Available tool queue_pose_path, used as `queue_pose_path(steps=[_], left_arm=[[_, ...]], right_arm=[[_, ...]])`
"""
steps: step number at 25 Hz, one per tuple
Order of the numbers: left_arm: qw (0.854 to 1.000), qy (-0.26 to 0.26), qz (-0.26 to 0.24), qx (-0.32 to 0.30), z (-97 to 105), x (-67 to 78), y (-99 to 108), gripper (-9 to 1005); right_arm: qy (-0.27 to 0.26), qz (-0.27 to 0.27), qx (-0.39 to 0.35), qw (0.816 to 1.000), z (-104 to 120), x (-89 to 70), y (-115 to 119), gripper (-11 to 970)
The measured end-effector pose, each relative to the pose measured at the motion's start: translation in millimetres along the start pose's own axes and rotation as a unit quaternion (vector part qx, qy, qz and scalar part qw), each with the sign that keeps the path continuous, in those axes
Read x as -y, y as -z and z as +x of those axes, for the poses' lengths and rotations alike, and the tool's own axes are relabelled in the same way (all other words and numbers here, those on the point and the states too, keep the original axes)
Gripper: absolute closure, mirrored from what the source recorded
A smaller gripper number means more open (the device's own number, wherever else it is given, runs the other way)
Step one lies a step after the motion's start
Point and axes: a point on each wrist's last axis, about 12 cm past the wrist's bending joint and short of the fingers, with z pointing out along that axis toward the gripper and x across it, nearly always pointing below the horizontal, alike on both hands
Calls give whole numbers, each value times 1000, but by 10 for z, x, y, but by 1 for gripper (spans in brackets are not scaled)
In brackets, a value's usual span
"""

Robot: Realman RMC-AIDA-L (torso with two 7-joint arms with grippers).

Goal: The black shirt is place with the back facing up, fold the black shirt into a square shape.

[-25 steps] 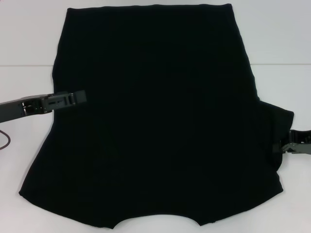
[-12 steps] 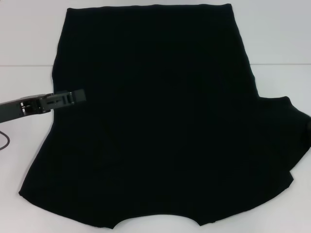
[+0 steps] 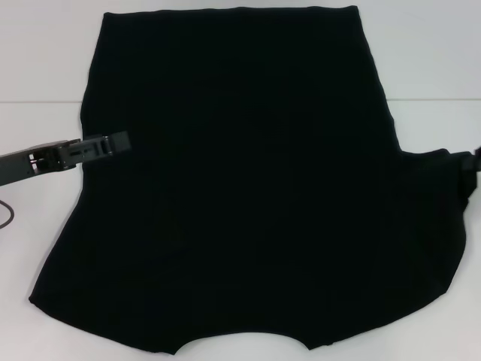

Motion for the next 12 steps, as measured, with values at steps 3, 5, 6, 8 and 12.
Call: queue_pose_path(steps=[3,5,6,8,12], left_arm=[[1000,0,-1,1,-1,-4,-2,83],[1000,0,-2,3,-3,-5,-3,83],[1000,0,-1,4,-6,-4,-3,83],[1000,1,1,9,-17,1,-3,83],[1000,3,-1,15,-12,-6,22,83]], right_arm=[[22,-20,-16,999,-36,-172,-55,941],[49,-33,-31,998,-59,-322,-111,941],[71,-37,-41,996,-66,-408,-151,941],[116,-34,-66,991,-67,-568,-240,940],[198,-9,-117,973,-15,-827,-426,933]])
